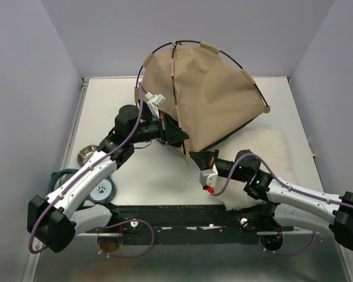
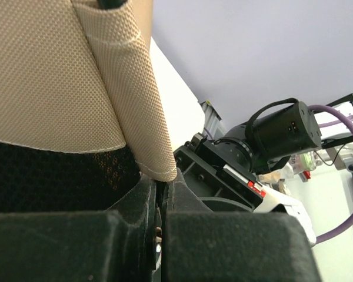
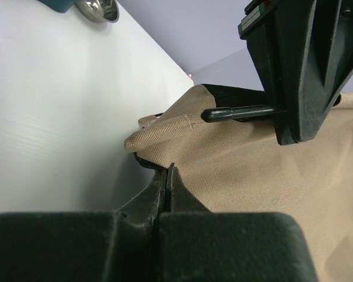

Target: Set up the pet tent

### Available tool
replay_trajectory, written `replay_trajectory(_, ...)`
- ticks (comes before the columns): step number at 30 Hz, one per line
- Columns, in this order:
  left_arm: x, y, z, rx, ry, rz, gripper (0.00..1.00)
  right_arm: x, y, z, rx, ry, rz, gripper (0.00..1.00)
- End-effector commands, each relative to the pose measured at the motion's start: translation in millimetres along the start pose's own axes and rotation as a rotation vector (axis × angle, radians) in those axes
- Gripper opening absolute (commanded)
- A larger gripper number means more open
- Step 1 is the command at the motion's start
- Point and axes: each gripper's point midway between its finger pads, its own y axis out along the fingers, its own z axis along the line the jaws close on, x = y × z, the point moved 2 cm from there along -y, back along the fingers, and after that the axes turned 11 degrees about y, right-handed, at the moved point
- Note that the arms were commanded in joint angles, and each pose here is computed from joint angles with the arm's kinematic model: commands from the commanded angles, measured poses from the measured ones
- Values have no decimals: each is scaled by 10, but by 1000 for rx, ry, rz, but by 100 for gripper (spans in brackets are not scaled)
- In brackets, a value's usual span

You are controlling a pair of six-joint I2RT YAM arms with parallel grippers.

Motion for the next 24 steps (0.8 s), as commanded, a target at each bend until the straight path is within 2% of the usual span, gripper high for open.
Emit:
replay_trajectory(1, 66, 3, 121, 59, 90, -67, 0, 120, -1, 74, 28, 17, -52, 1)
replay_trajectory(14, -167, 47, 147, 57, 80, -28, 0, 130, 11, 59, 27, 27, -53, 1)
replay_trajectory(24, -487, 42, 95, 34, 49, 30, 0, 145, 9, 16, 9, 53, -51, 1)
